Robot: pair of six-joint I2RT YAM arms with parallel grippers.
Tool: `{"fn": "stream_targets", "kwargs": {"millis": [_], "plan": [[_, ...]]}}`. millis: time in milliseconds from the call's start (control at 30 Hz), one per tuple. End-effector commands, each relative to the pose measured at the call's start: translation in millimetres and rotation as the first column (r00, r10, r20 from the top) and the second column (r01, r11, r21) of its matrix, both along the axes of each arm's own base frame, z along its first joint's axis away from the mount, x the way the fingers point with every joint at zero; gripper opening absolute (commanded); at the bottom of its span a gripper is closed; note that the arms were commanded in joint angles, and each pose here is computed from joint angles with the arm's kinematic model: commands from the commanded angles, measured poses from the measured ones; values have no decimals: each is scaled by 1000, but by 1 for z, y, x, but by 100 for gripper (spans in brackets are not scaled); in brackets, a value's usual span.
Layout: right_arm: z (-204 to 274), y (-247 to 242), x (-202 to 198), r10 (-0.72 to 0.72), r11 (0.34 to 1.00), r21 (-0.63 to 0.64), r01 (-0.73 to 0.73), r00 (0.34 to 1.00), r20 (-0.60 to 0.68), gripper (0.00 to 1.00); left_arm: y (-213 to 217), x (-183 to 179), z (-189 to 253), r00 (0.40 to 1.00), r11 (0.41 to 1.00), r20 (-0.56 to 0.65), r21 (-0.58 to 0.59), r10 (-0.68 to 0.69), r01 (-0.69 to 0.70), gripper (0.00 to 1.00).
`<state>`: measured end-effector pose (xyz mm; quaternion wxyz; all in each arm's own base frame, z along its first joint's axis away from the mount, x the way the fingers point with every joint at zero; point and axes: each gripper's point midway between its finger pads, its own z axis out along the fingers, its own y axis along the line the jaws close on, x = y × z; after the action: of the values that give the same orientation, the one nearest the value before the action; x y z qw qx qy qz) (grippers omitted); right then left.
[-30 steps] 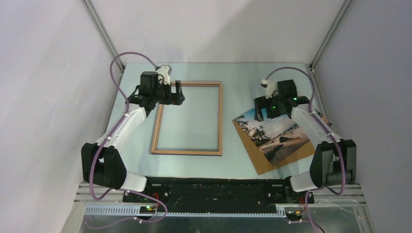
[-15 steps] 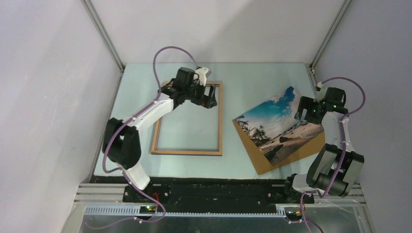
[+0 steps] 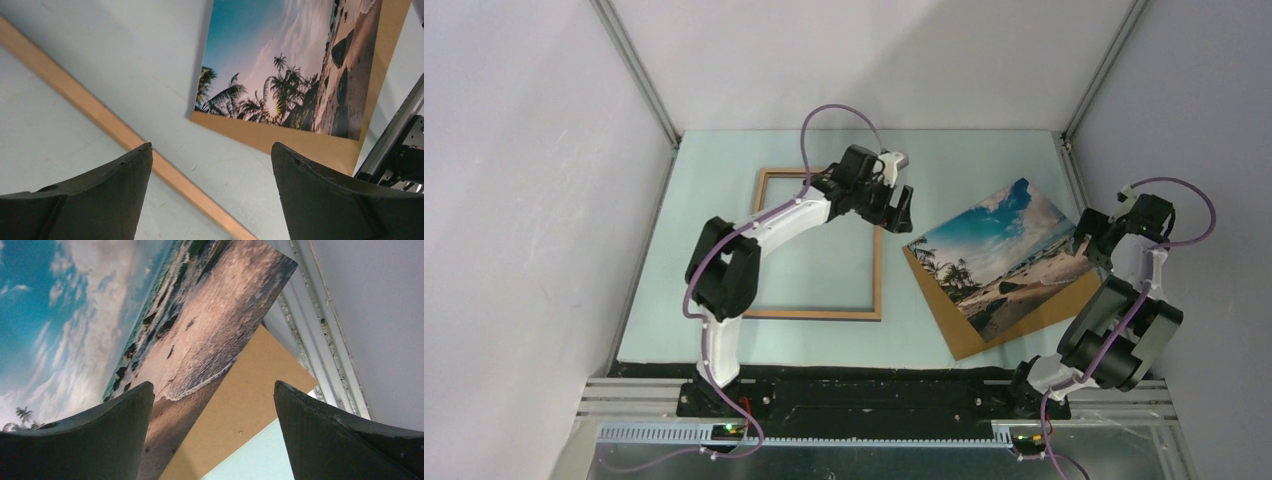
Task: Put the photo into the frame
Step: Move the photo frame to the center of the board, then pick up the photo at the center of the board.
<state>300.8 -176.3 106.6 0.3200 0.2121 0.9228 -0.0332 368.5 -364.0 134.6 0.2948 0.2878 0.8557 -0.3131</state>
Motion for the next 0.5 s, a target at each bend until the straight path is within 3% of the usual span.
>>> {"fn": "stream_targets", "kwargs": {"millis": [0, 467], "plan": [[-7, -21, 2, -17, 998, -52, 17, 1000, -7, 93, -34, 0, 10, 999, 998, 1, -55, -37, 37, 92], [-50, -44, 7, -43, 999, -27, 40, 994, -96, 93, -71, 13, -43, 990, 998, -137, -44, 30, -36, 94]]}}
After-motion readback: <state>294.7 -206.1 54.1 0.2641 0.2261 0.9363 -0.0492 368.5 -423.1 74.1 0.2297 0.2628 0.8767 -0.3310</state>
